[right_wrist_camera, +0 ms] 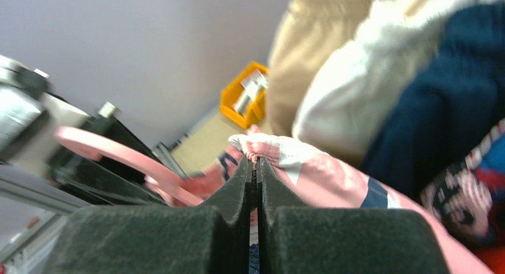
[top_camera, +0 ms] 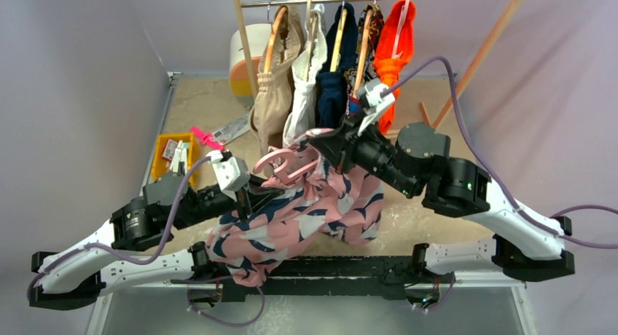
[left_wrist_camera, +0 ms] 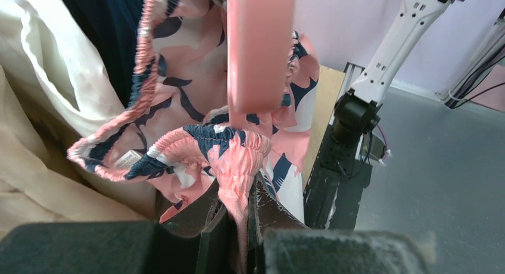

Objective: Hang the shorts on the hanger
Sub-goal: Hang the shorts on the hanger.

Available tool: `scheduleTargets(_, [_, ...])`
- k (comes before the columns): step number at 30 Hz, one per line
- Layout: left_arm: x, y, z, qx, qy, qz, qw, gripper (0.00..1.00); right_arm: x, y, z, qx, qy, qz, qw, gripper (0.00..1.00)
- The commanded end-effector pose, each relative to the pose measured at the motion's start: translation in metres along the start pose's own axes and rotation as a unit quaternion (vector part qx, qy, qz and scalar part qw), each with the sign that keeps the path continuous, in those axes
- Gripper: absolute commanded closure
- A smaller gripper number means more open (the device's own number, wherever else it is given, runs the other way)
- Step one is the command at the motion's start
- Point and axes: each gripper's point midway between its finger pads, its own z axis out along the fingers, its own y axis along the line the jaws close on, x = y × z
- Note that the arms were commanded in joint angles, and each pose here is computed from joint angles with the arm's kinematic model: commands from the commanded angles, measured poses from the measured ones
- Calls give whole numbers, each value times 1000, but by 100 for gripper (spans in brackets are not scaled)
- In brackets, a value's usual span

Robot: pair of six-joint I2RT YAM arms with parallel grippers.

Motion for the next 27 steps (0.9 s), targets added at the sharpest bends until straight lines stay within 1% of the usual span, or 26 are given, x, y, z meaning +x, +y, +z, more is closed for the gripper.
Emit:
scheduleTargets(1, [-91, -10, -13, 24, -149, 15, 988, 100, -126, 60, -44, -143, -150, 14, 978, 100])
scheduleTargets(2, [-100, -11, -16, 27, -162, 16, 986, 100, -145, 70, -55, -172, -171, 13, 970, 100])
scheduleTargets(4, [-110, -12, -22, 31, -182, 12, 983, 100, -151, 84, -60, -210, -185, 12, 960, 100])
scheduleTargets(6, [-109, -13, -24, 32, -188, 4, 982, 100, -133, 85, -49, -211, -168, 9, 963, 100])
scheduleTargets(9, [-97, -9, -24, 24, -183, -7, 983, 100, -89, 75, -22, -179, -115, 6, 977, 100])
scheduleTargets(13, [-96, -8, -28, 22, -187, -12, 982, 100, -52, 73, -8, -177, -69, 10, 982, 100])
scheduleTargets(16, [-104, -11, -27, 30, -195, -8, 980, 100, -50, 82, -1, -187, -49, 6, 981, 100])
scheduleTargets(19, [-107, -16, -18, 41, -191, -3, 981, 100, -63, 98, -2, -217, -58, 5, 974, 100])
scheduleTargets(21, [-107, -19, -13, 47, -193, -5, 980, 100, -63, 104, 0, -231, -64, 10, 971, 100])
scheduleTargets(25, [-106, -19, -14, 48, -198, -11, 979, 100, -39, 104, 10, -232, -39, 11, 972, 100])
scheduleTargets(27, [-106, -17, -17, 44, -200, -11, 979, 100, -35, 102, 9, -232, -36, 12, 972, 100])
